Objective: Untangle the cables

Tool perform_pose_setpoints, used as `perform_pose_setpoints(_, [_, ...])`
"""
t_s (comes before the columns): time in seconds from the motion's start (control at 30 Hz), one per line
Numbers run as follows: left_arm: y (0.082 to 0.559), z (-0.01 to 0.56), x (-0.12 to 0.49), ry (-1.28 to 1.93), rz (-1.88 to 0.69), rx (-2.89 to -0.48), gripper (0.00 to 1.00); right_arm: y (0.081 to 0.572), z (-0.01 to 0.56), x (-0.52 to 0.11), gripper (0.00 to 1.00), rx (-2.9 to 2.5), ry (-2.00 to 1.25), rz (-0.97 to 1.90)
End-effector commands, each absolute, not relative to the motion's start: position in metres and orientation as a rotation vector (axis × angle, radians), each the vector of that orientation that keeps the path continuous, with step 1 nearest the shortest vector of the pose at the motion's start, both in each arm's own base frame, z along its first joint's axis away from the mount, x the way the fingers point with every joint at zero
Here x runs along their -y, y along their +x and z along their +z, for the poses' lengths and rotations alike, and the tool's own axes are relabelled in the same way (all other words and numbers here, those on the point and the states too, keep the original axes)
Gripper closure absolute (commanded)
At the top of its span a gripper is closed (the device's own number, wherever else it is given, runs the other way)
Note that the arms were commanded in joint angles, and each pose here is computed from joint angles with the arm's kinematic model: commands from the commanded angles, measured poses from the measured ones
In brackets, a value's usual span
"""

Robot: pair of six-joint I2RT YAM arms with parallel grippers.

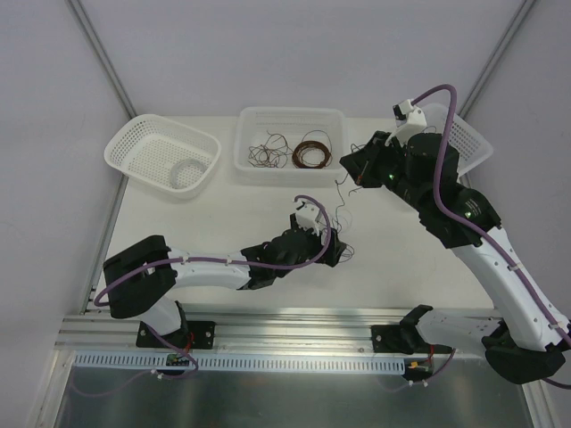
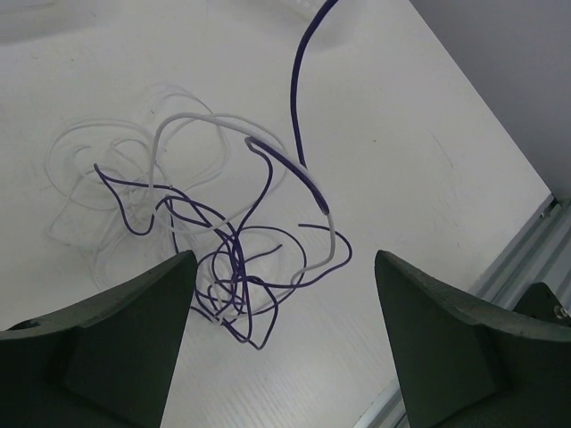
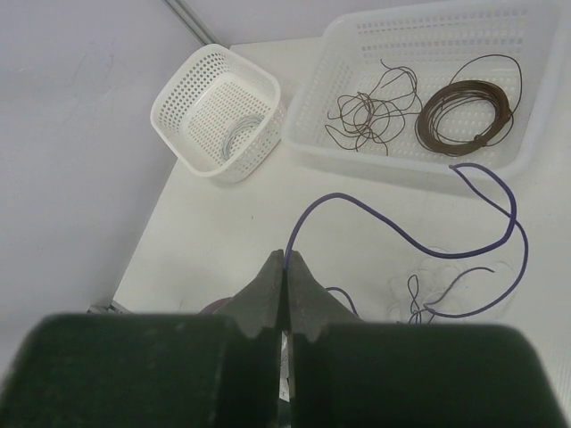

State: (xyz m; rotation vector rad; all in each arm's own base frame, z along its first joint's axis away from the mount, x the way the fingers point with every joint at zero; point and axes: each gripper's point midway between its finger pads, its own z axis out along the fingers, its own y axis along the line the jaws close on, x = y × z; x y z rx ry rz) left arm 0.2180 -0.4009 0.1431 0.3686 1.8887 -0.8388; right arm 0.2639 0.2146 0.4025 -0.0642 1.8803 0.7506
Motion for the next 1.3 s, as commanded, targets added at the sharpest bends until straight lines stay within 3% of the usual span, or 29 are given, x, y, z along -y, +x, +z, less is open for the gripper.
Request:
perform_pose_setpoints(0.0, [0.231, 0.174, 0.413, 0.244, -0.851, -1.798, 0.19, 0.264, 0.422, -0.211, 0.99, -1.809, -0.024, 0.769])
perform_pose_setpoints(0.13, [0.244, 0.173, 0.414, 0.176, -0.791, -1.797, 0.31, 0.261, 0.418, -0.213, 0.99, -1.816, -0.022, 0.774])
perform_pose_setpoints(0.17, [0.246, 0.171, 0.413, 0.169, -0.774, -1.800, 0.38, 0.260, 0.418, -0.213, 0.99, -1.816, -0.025, 0.776])
perform_pose_setpoints(0.27, [0.249, 0.167, 0.414, 0.166, -0.750, -1.811, 0.67, 0.259, 0.417, -0.210, 0.99, -1.815, -0.024, 0.762])
perform_pose_setpoints(0.3, [0.247, 0.166, 0.414, 0.171, -0.753, -1.816, 0.87, 0.259, 0.416, -0.207, 0.99, -1.818, -0.024, 0.749])
perform_pose_setpoints(0.37, [0.242, 0.164, 0.413, 0.200, -0.769, -1.830, 0.99, 0.260, 0.414, -0.199, 0.99, -1.817, -0.027, 0.693])
perform_pose_setpoints(0.83, [0.211, 0.166, 0.334, 0.187, -0.882, -1.941, 1.00, 0.269, 0.353, -0.114, 0.99, -1.930, 0.001, 0.276])
perform_pose_setpoints(1.07, [0.215, 0.190, 0.299, 0.155, -1.004, -1.910, 1.00, 0.265, 0.292, -0.079, 0.99, -2.100, 0.007, 0.072])
perform_pose_setpoints(1.27, [0.221, 0.189, 0.269, 0.130, -0.950, -1.932, 1.00, 0.264, 0.257, -0.051, 0.99, -2.192, 0.075, -0.059])
